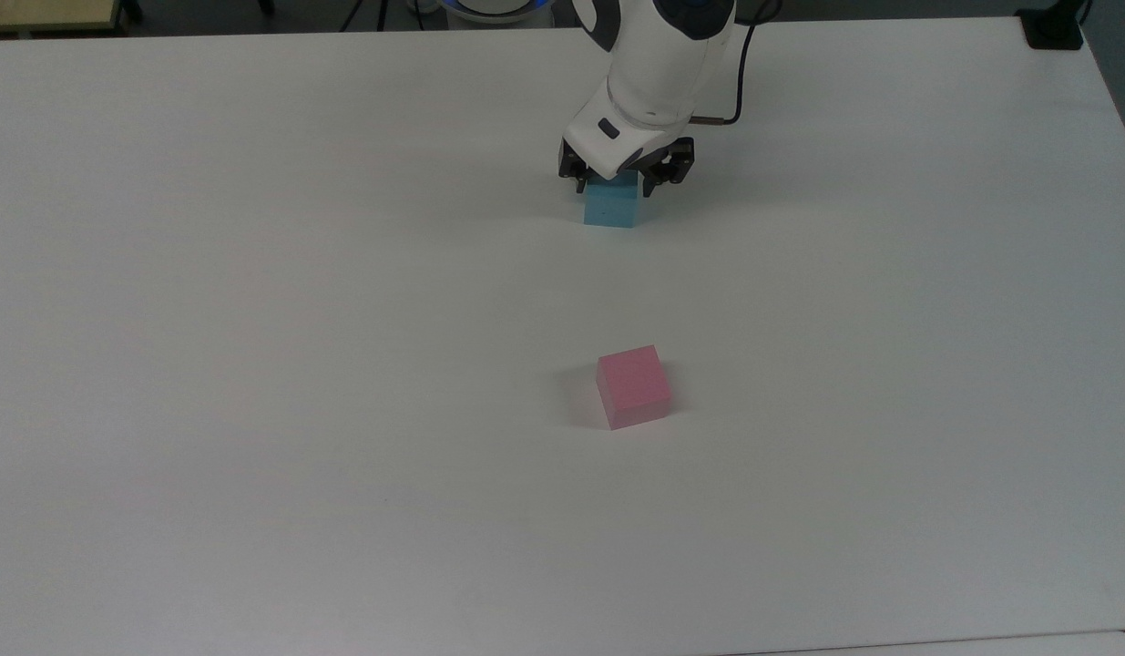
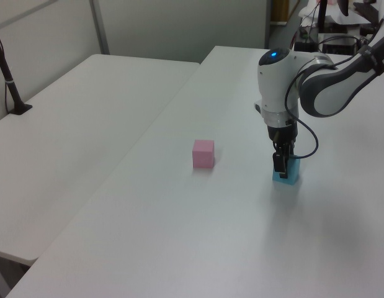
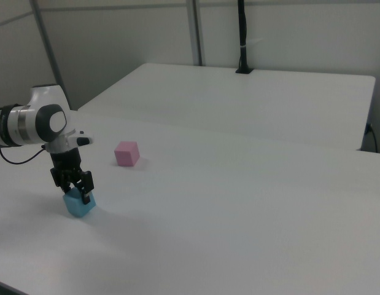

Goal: Put blue cube on pink cube
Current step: 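Lower the gripper and close it on the light-blue cube, then lift the light-blue cube and carry it above the pink cube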

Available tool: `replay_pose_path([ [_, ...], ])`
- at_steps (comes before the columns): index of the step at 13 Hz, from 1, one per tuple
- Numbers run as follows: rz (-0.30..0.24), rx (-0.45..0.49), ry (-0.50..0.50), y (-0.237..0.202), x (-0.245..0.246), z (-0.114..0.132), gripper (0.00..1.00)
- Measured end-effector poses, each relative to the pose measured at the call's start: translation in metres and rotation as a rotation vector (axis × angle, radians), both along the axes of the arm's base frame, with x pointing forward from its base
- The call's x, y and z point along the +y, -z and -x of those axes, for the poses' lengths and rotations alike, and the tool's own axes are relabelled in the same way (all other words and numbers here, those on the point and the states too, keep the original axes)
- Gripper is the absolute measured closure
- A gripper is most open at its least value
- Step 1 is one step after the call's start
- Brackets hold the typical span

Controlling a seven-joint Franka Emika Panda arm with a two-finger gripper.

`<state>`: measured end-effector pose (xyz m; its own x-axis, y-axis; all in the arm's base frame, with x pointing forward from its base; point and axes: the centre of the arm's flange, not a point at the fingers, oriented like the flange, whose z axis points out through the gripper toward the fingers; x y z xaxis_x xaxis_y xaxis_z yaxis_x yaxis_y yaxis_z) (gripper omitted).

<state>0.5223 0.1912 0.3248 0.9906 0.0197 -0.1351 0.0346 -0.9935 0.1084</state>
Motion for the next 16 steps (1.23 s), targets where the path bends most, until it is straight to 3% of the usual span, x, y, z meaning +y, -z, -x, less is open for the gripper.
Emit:
replay_pose_path([
  [1, 0.000, -0.001, 0.000, 0.000, 0.000, 0.000, 0.37],
  [2, -0.001, -0.003, -0.001, -0.002, 0.001, 0.000, 0.41],
  [4, -0.004, -0.016, 0.002, -0.008, 0.000, -0.003, 0.42],
  [7, -0.010, -0.031, 0.005, -0.082, -0.011, -0.007, 0.42],
  [9, -0.049, -0.008, -0.013, -0.137, -0.016, -0.006, 0.42],
  [11, -0.065, -0.035, -0.017, -0.156, -0.016, -0.014, 0.43],
  [13, -0.089, -0.073, -0.008, -0.169, -0.015, -0.042, 0.43],
  [16, -0.093, -0.119, 0.022, -0.162, -0.025, -0.111, 0.43],
])
